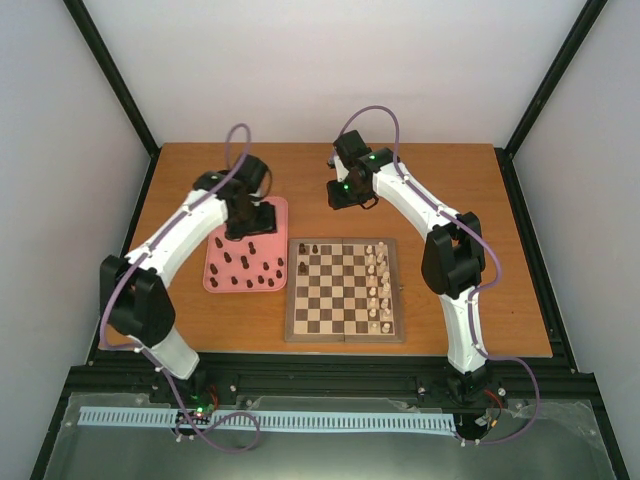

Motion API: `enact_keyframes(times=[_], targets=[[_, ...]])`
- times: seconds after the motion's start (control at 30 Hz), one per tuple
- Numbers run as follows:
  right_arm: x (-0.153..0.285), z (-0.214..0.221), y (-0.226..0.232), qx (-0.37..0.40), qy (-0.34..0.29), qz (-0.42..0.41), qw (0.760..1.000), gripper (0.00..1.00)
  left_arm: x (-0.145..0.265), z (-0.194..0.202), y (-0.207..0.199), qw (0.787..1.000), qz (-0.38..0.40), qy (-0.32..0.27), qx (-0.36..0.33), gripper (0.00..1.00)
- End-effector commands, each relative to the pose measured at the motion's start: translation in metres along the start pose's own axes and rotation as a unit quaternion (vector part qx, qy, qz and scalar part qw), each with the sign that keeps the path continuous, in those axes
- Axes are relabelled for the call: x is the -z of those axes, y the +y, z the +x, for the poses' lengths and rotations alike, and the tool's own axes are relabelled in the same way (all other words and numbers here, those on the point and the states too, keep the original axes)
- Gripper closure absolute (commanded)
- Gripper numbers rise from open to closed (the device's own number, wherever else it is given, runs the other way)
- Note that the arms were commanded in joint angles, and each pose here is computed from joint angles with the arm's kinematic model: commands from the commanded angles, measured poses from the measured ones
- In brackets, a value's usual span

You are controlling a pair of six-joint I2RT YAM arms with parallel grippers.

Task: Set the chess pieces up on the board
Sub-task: Pick up the chess piece from the storage box.

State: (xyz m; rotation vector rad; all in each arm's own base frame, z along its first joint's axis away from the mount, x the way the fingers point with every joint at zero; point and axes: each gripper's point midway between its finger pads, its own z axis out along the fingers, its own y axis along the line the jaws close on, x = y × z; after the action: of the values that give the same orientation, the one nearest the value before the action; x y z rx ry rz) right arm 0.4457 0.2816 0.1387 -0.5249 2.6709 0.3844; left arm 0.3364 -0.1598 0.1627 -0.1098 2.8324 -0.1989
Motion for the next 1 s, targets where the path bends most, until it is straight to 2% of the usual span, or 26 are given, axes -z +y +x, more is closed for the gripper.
enact_keyframes(times=[0.0,0.17,0.3,0.67,0.97], targets=[[0.022,-0.012,0.004,0.003,-0.025,-0.012,1.0,0.56,-0.004,-0.002,0.069,0.997,-0.046,0.008,0.064,0.29],[0.023,-0.009,0.003,0.003,-0.023,-0.011,1.0,0.56,-0.02,0.0,0.127,0.986,-0.07,0.02,0.147,0.29],[0.025,-0.008,0.003,0.005,-0.022,-0.009,1.0,0.56,-0.034,-0.007,0.148,0.981,-0.065,0.021,0.183,0.32],[0.025,-0.006,0.002,0.002,-0.019,-0.007,1.0,0.56,-0.074,-0.025,0.155,0.978,-0.066,0.036,0.194,0.45],[0.02,-0.005,0.0,0.004,-0.015,-0.004,1.0,0.56,-0.086,-0.038,0.161,0.977,-0.074,0.032,0.199,0.5]])
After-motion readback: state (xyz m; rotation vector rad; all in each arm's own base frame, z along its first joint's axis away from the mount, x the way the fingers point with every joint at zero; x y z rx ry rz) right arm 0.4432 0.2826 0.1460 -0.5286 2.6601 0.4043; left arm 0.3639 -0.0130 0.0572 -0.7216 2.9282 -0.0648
